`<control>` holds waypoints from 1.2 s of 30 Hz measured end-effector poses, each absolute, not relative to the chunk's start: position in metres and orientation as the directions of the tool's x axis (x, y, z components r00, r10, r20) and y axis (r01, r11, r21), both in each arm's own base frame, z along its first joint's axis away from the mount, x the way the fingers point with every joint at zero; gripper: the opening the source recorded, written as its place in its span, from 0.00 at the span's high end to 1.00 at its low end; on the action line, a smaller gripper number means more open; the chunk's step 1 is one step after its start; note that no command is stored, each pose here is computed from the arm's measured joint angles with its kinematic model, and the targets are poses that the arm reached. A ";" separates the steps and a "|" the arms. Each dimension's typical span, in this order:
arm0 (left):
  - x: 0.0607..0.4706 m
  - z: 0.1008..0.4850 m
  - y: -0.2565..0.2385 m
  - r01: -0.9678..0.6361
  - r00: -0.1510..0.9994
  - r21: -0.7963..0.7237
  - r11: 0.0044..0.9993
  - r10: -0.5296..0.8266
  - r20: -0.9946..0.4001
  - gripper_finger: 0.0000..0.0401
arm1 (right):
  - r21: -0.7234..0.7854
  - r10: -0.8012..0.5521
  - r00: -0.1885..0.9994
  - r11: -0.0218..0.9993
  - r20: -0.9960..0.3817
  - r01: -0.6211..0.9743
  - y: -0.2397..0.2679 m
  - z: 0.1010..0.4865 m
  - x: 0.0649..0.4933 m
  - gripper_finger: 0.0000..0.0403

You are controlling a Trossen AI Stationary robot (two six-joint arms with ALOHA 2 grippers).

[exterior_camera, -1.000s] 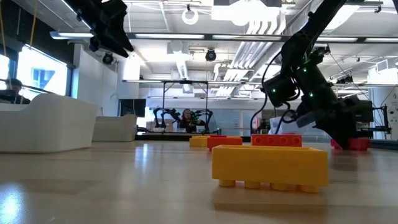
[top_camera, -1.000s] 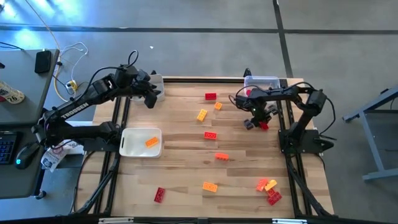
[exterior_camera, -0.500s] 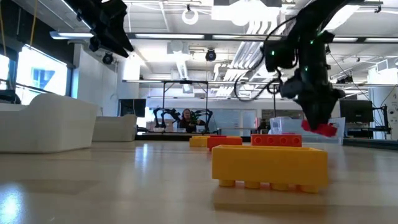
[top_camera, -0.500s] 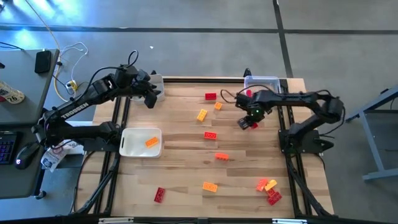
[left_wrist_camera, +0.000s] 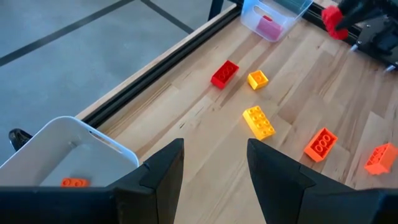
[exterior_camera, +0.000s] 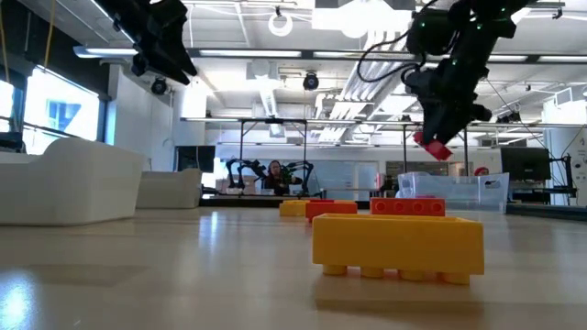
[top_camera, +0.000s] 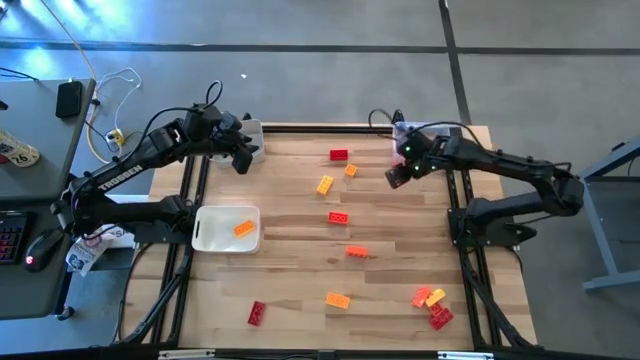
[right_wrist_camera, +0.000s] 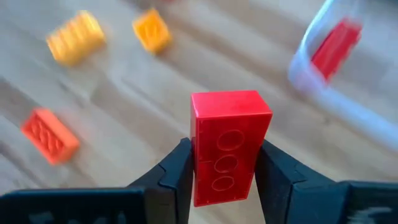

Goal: Sort & place blocks by color
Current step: Put the red game piece into the transparent bin

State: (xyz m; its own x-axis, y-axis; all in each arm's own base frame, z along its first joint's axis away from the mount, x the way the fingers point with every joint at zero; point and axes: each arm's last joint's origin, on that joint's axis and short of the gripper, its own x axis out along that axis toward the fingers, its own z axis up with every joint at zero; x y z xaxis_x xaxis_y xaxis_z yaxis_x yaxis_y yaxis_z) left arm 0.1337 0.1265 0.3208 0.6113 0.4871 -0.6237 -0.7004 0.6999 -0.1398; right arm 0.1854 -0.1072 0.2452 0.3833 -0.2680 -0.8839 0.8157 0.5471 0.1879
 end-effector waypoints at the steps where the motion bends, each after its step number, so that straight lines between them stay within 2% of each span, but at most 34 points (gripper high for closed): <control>1: 0.134 0.321 0.126 -0.700 0.611 -0.140 0.700 0.487 -0.623 0.59 | 0.187 -0.297 0.397 0.545 -0.869 0.817 -0.109 0.248 0.185 0.72; 8: 0.134 0.321 0.127 -0.700 0.612 -0.140 0.700 0.487 -0.623 0.59 | 0.132 -0.522 0.419 0.500 -0.743 0.856 -0.130 0.261 0.186 0.72; 13: 0.134 0.321 0.126 -0.700 0.612 -0.140 0.700 0.487 -0.623 0.59 | -0.013 -0.676 0.268 0.380 -0.687 0.925 -0.141 0.263 0.179 0.72; 19: 0.134 0.321 0.127 -0.700 0.612 -0.140 0.700 0.487 -0.623 0.59 | -0.115 -0.743 0.137 0.277 -0.655 0.954 -0.150 0.261 0.173 0.72; 26: 0.139 0.323 0.123 -0.675 0.641 -0.141 0.725 0.480 -0.599 0.59 | -0.197 -0.687 0.014 0.228 -0.726 0.954 -0.166 0.237 0.173 0.72; 36: 0.155 0.330 0.113 -0.609 0.727 -0.190 0.770 0.446 -0.521 0.59 | -0.224 -0.561 -0.058 0.231 -0.826 0.947 -0.189 0.200 0.177 0.72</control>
State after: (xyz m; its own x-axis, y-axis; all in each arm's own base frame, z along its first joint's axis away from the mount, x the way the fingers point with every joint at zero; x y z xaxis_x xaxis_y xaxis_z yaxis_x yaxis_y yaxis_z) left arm 0.1552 0.1128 0.3305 0.7274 0.4464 -0.5211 -0.6087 0.7704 -0.1896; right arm 0.1767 -0.1886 0.1995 -0.0582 -0.5610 -0.8257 0.9467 0.2315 -0.2240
